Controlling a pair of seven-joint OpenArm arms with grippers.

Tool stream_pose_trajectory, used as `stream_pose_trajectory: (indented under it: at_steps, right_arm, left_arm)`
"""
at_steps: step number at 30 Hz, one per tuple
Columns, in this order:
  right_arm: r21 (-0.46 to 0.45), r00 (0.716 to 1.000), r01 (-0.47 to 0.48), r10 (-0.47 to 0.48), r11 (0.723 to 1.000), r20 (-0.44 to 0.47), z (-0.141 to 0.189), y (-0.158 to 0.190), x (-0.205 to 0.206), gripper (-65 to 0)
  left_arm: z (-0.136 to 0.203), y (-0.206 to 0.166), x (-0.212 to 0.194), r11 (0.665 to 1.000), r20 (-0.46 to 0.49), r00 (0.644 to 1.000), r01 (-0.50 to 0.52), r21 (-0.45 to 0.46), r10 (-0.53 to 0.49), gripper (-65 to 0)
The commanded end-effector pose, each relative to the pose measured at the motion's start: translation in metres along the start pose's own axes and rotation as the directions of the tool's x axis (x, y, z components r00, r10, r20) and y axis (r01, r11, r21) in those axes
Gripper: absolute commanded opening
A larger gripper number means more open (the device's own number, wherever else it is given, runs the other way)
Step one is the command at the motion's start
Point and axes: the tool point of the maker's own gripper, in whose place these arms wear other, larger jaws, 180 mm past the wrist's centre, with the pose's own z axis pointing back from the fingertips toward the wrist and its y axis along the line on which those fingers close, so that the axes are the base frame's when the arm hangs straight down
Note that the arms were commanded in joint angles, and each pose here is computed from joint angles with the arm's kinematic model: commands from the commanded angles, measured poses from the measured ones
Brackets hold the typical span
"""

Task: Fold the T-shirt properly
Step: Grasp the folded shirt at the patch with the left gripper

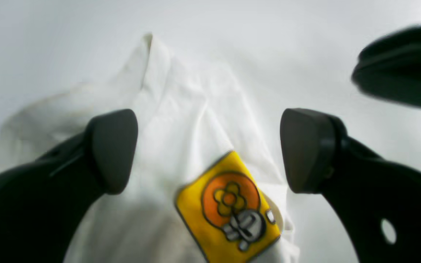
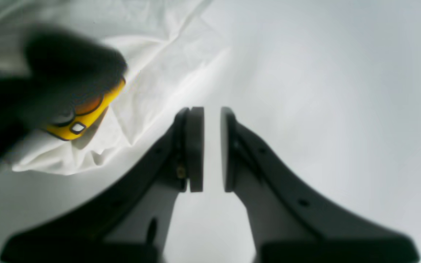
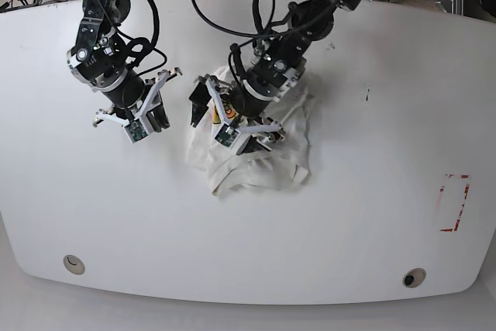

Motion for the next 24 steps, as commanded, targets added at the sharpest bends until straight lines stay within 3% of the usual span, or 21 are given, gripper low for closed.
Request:
stream_pose_trajectory:
  at_steps: [1,10,17,24]
  right_arm:
    - [0.001,0.999,-0.010,0.010,1.000,0.048,0.004,-0.001,0.012,-57.1]
    - [0.005,0.999,-0.004,0.004,1.000,0.043,0.004,0.001,0.009,-57.2]
    - [0.009,0.999,0.000,-0.001,1.000,0.036,0.004,0.003,0.006,-57.4]
    - [0.010,0.999,0.001,-0.002,1.000,0.036,0.004,0.004,0.006,-57.4]
  left_arm:
    - [-0.003,-0.002,0.012,1.000,0.055,0.998,0.003,0.027,-0.005,-7.1]
    - [-0.001,0.008,-0.002,0.995,0.079,0.996,-0.038,0.093,0.030,-7.1]
    - [0.003,0.039,-0.009,0.980,0.094,0.992,-0.097,0.172,0.082,-6.9]
    - [0.001,0.047,-0.016,0.976,0.080,0.993,-0.105,0.189,0.091,-6.7]
